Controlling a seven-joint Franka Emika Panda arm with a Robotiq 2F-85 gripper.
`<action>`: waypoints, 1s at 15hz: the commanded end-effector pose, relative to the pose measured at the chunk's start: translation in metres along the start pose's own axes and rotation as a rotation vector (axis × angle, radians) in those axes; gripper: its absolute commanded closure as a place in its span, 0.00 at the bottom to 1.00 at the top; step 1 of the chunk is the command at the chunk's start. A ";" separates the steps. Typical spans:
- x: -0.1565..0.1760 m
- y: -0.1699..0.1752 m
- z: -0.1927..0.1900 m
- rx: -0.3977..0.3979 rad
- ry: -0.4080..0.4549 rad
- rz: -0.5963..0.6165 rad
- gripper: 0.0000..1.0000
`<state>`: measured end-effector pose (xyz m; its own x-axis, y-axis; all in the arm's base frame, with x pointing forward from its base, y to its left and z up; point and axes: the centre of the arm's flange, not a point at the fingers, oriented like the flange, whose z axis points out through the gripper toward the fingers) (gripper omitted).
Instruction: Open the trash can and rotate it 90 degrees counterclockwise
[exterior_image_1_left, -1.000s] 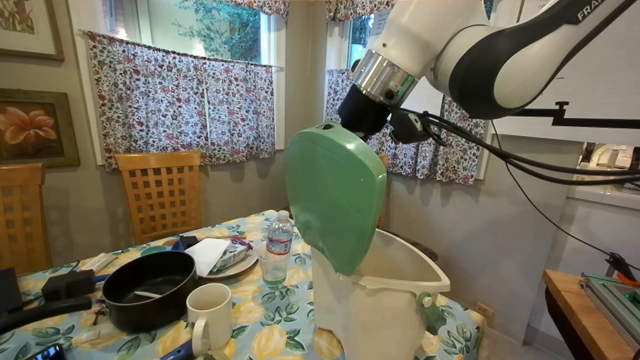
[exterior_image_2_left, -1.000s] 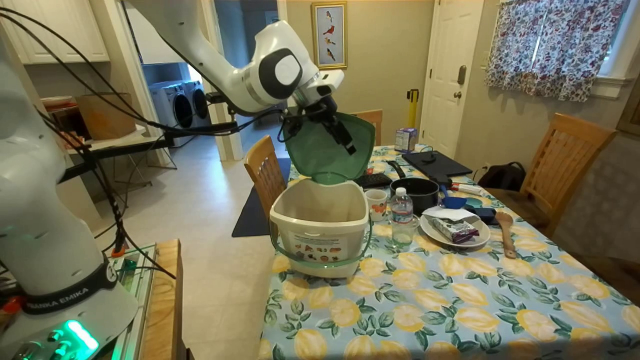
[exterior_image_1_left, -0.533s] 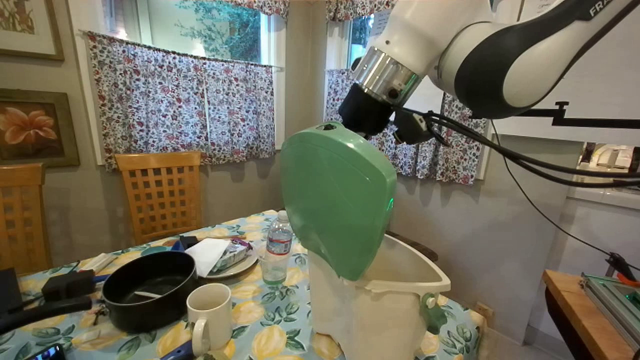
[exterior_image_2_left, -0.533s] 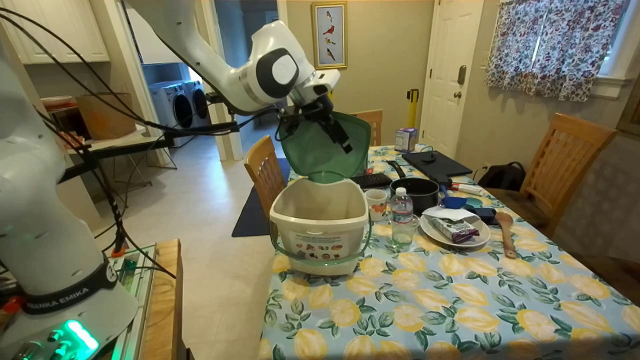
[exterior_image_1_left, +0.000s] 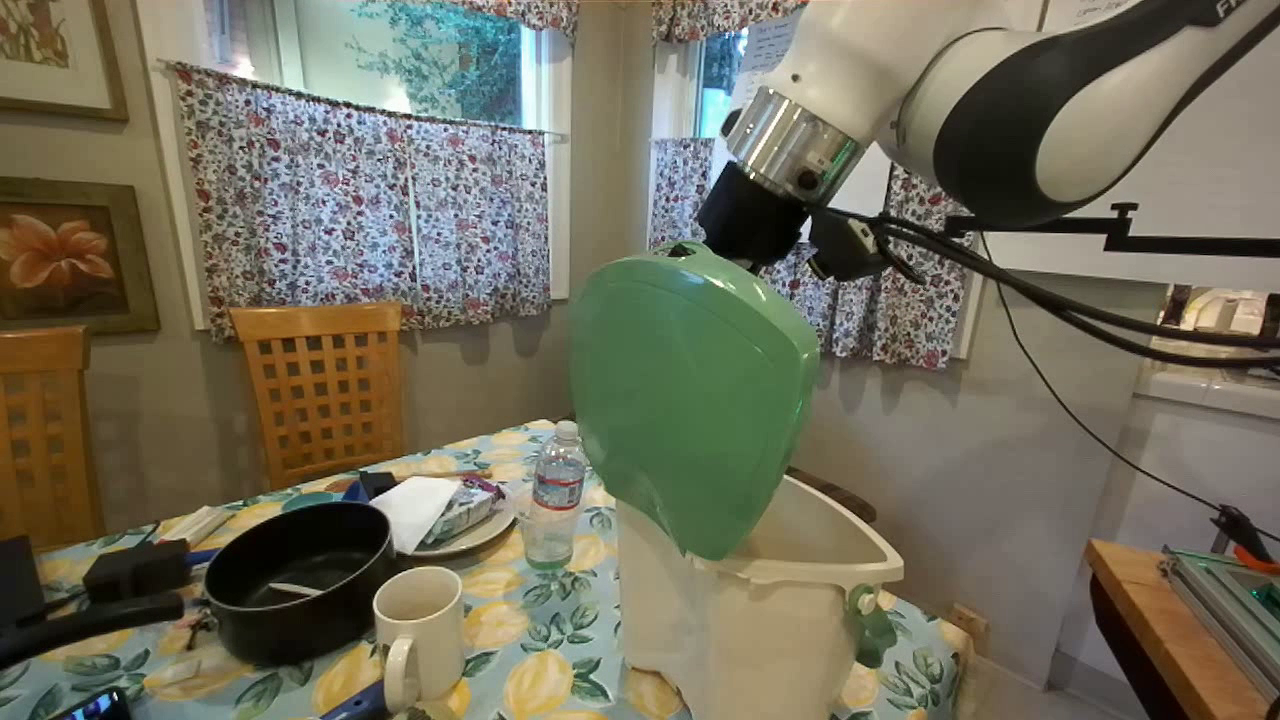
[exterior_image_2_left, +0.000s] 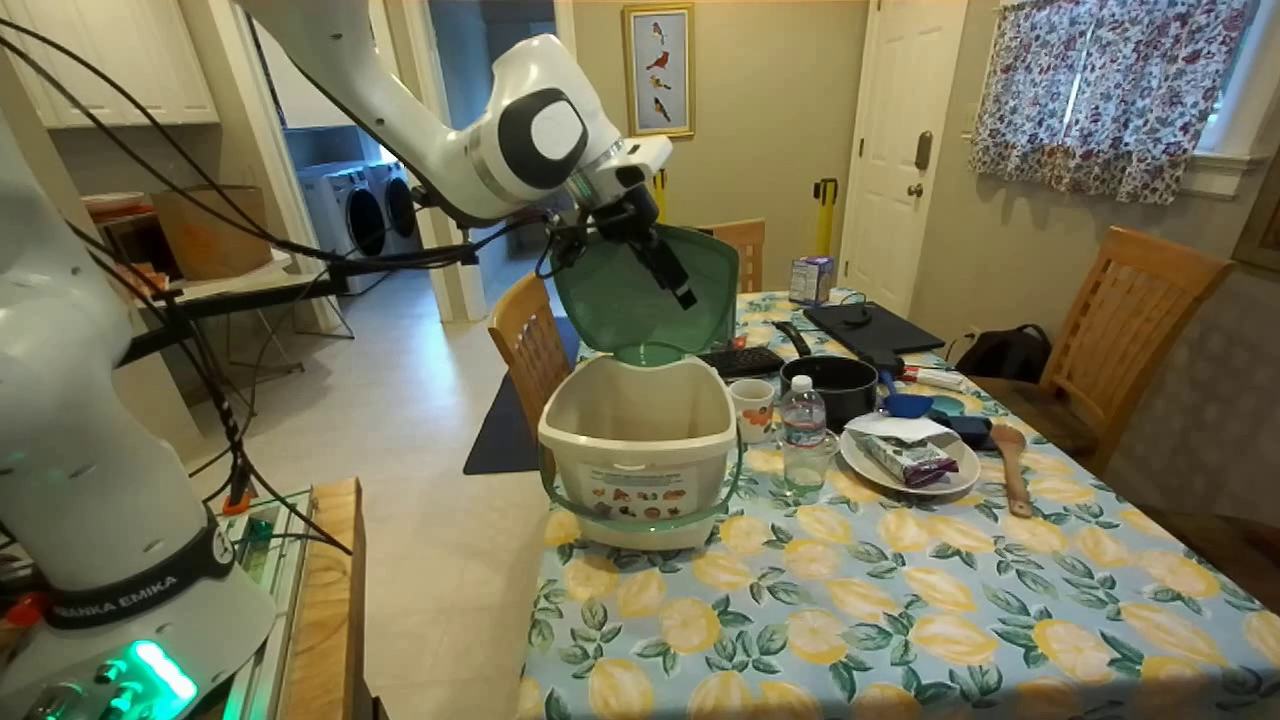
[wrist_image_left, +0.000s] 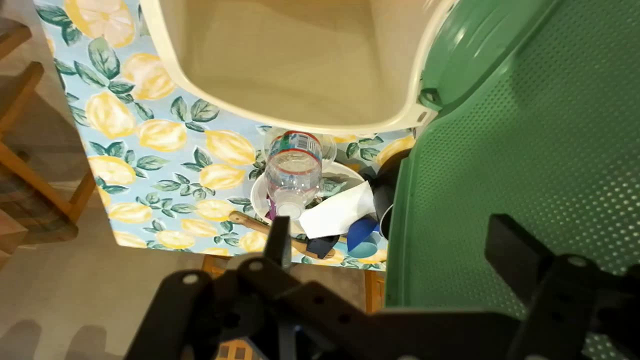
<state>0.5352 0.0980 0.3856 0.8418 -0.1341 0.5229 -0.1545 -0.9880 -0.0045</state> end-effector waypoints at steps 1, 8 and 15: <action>-0.013 0.003 -0.019 -0.041 0.003 0.016 0.00; -0.029 0.010 -0.025 -0.094 -0.039 0.026 0.00; -0.039 -0.001 -0.038 -0.087 -0.015 -0.004 0.00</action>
<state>0.5013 0.1033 0.3913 0.8599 -0.1311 0.4933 -0.1813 -0.9819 0.0550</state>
